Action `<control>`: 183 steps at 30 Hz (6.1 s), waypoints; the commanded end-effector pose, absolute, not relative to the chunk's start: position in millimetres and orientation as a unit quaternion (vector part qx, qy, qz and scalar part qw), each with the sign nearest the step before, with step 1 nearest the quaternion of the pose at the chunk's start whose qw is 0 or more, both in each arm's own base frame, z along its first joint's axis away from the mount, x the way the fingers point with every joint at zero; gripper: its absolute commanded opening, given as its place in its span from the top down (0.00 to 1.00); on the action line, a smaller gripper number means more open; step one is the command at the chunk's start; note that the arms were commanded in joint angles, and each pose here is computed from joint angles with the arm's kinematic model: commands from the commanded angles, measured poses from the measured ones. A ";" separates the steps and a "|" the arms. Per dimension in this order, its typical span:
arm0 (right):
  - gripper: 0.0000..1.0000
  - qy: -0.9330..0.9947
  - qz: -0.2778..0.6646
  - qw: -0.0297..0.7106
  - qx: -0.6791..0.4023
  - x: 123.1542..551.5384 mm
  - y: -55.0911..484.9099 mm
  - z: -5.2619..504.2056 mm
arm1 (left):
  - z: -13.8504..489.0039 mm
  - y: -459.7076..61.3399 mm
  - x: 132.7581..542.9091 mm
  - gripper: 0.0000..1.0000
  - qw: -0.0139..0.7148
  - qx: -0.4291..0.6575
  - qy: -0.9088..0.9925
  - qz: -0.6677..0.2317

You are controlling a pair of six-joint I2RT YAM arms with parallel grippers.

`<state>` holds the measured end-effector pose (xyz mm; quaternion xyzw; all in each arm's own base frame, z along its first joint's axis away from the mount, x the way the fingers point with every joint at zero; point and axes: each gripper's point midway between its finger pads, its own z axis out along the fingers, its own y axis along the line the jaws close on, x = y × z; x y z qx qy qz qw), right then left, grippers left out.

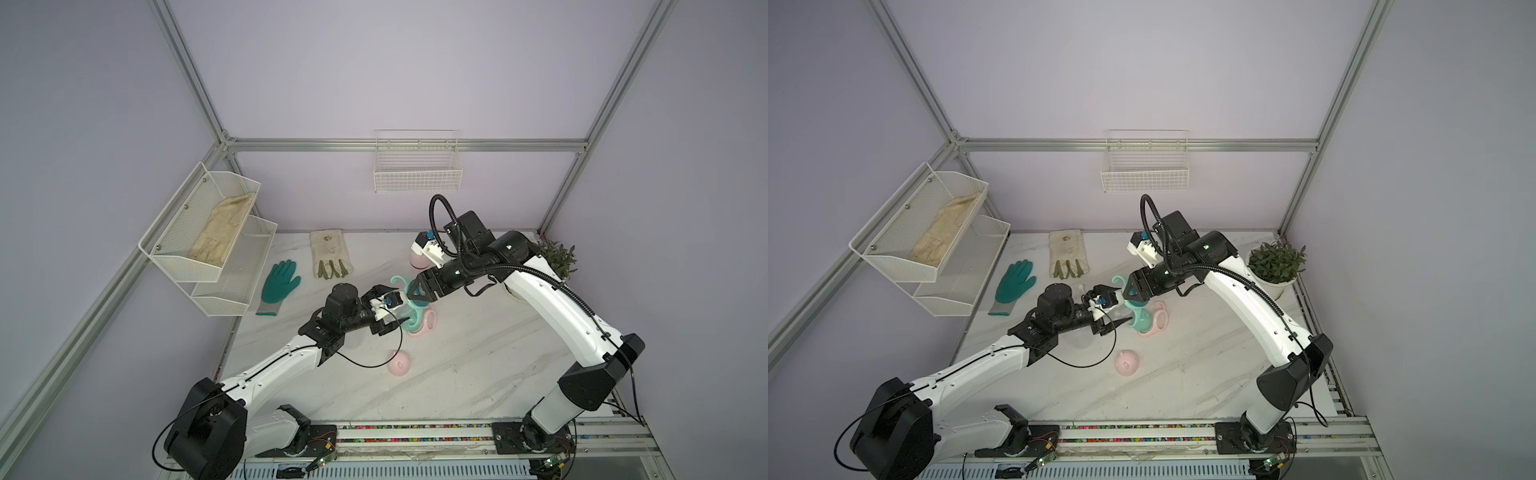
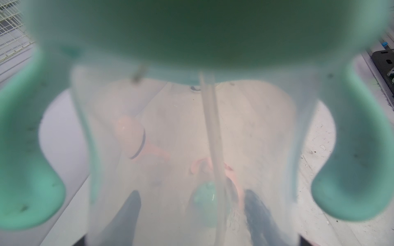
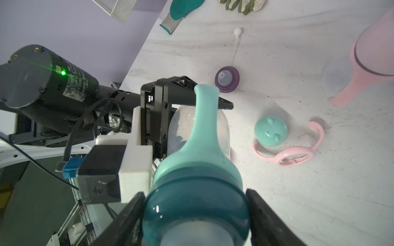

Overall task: Assemble the baby bottles
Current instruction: Close the nipple on the baby bottle, then screw the nipple onto the baby bottle.

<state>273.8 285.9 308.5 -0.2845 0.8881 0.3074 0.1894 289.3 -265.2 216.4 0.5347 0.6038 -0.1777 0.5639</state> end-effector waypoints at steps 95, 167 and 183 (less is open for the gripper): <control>0.75 0.851 0.435 0.230 -0.182 307.3 322.6 279.0 | 267.2 -232.7 327.4 1.00 0.647 0.448 0.613 -0.062; 0.32 0.830 0.316 0.261 -0.378 207.7 275.4 327.6 | 275.1 -283.0 226.2 1.00 0.513 0.559 0.565 -0.325; 0.24 0.830 0.335 0.261 -0.362 217.7 288.5 313.7 | 271.9 -280.6 232.3 1.00 0.515 0.556 0.575 -0.308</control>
